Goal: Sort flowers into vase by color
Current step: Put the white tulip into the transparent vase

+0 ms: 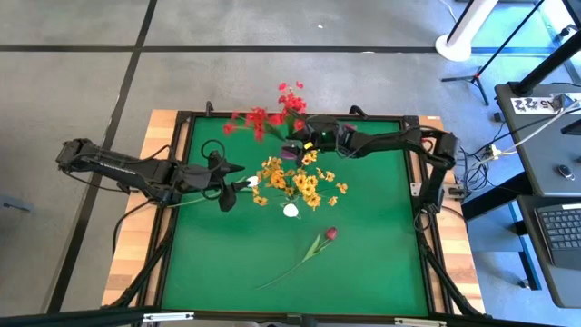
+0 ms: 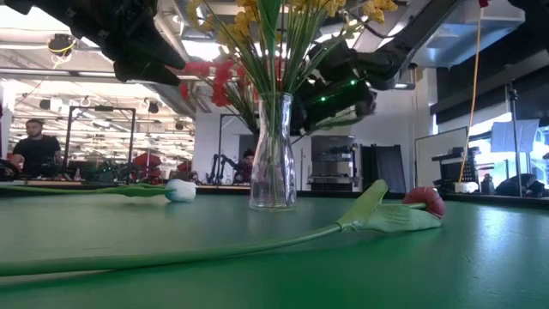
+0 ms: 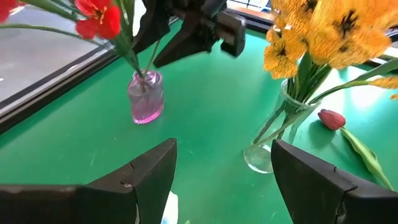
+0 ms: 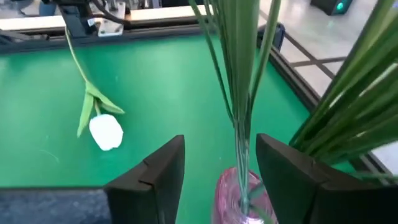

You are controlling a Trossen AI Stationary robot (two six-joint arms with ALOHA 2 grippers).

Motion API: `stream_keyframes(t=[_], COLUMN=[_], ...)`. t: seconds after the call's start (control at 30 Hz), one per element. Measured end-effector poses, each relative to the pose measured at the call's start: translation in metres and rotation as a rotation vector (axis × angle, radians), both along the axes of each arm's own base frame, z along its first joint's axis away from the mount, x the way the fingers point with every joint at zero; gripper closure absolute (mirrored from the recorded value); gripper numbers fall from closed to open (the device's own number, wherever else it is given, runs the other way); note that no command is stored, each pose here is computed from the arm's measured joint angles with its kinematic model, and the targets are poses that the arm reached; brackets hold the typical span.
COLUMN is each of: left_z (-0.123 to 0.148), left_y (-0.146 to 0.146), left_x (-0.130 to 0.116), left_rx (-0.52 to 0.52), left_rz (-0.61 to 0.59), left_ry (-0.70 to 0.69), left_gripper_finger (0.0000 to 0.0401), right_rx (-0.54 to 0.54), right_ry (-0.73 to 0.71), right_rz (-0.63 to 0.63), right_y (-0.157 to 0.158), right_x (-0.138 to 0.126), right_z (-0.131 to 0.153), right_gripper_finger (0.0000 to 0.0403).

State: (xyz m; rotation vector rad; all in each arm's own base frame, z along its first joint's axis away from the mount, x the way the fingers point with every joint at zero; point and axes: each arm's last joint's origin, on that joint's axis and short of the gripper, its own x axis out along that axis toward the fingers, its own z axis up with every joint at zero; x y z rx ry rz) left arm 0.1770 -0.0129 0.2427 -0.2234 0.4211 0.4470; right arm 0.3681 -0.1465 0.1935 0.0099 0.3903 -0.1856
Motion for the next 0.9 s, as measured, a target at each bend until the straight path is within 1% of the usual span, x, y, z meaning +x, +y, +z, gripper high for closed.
stream_keyframes(t=[0.23,0.33,0.57,0.63,0.77,0.9], left_z=[-0.001,-0.001,-0.001,-0.001,-0.001,-0.001], left_y=[0.000,0.000,0.000,0.000,0.000,0.000], left_x=[0.000,0.000,0.000,0.000,0.000,0.000], left_rx=[-0.002,-0.003,-0.014,-0.014,-0.015,-0.017], left_rz=[0.004,0.005,0.013,0.013,0.013,0.015], left_ry=[0.007,0.007,0.001,0.002,0.001,0.000], left_gripper_finger=[0.0147,0.0147,0.0147,0.0147,0.0147,0.0147], right_rx=[-0.005,-0.019,-0.019,-0.016,0.008,0.005], right_ry=[-0.029,-0.028,0.070,0.082,0.049,0.015], right_rz=[0.042,0.039,-0.025,-0.025,0.003,0.023], right_y=[0.016,0.022,0.027,0.029,0.032,0.034], right_x=[-0.004,-0.005,-0.017,-0.021,-0.026,-0.031], right_z=[0.024,0.030,0.038,0.043,0.054,0.066], right_gripper_finger=[0.0205,0.0205,0.0205,0.0205,0.0205,0.0205])
